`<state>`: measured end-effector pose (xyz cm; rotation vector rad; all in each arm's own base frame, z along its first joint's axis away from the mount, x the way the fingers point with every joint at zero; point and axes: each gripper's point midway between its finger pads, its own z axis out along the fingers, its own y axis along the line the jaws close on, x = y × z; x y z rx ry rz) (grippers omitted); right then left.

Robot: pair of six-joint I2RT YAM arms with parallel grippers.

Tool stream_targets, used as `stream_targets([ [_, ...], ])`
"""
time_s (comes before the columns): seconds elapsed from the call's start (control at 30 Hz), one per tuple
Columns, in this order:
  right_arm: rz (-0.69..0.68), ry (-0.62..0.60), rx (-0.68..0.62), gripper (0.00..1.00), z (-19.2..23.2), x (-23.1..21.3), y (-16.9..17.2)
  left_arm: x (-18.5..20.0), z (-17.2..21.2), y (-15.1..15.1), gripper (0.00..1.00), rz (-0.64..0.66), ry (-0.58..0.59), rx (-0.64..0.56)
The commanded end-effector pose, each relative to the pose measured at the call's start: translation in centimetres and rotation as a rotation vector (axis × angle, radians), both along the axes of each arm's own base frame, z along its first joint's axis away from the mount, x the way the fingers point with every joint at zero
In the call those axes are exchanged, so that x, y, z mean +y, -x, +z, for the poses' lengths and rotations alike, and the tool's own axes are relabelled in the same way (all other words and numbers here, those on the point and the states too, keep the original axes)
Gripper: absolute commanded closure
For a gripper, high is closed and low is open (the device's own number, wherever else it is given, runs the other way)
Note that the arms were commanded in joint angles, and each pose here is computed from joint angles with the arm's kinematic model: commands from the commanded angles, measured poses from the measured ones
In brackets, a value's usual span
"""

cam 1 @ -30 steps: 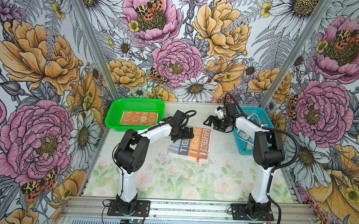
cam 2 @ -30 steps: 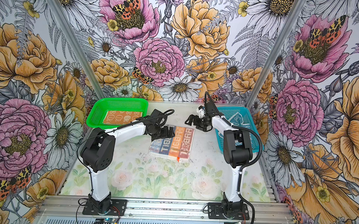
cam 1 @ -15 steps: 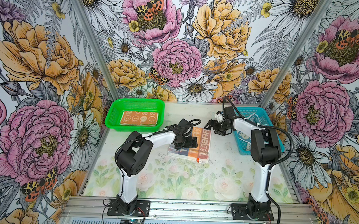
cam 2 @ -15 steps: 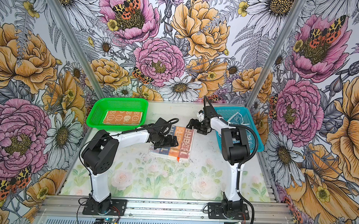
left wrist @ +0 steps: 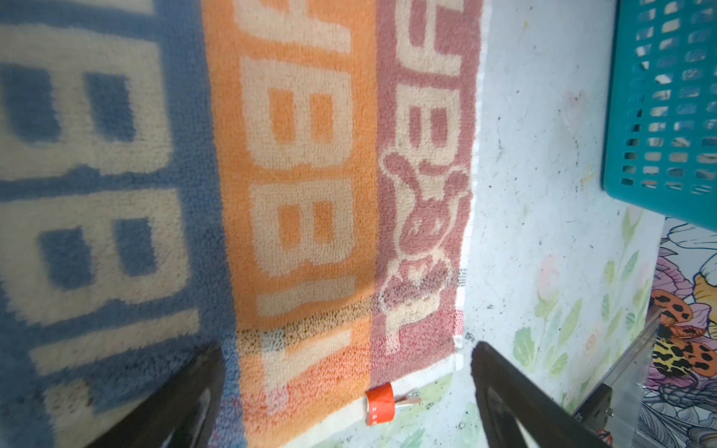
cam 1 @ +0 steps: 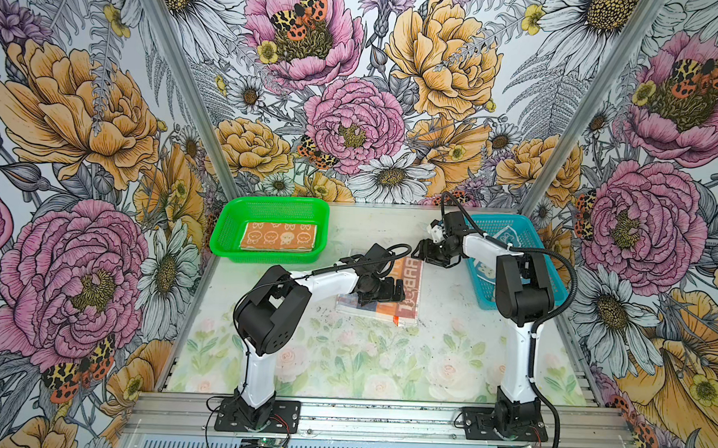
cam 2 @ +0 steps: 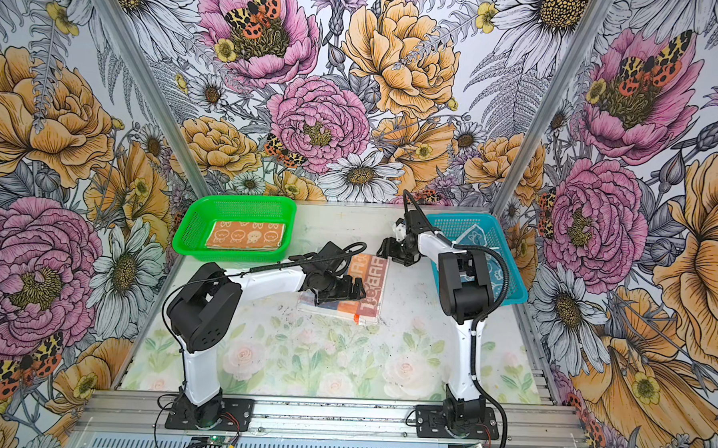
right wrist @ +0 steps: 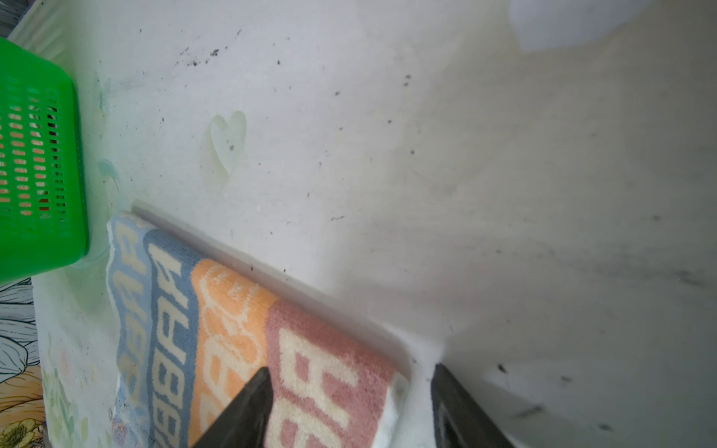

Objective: Fold and stack the towels

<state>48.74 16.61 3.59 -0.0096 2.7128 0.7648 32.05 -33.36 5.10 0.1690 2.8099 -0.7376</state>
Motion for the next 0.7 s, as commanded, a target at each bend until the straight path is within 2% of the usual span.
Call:
stream_targets([
  [0.0, 0.014, 0.079, 0.083, 0.43, -3.8, -0.6, 1.4, -0.8, -0.7, 0.4, 0.01, -0.005, 0.019, 0.022],
  [0.37, 0.035, 0.093, 0.118, 0.75, -5.2, -0.3, 2.5, -1.0, -1.1, 0.5, 0.01, -0.006, 0.019, 0.033],
  [0.53, 0.024, 0.108, 0.115, 0.99, -5.2, -0.6, 2.4, -1.3, -1.0, 0.7, 0.01, -0.01, 0.022, 0.035],
  [0.67, 0.009, 0.122, 0.095, 1.0, -4.5, -1.2, 1.4, -2.2, -1.1, 1.3, 0.01, -0.022, 0.03, 0.049],
])
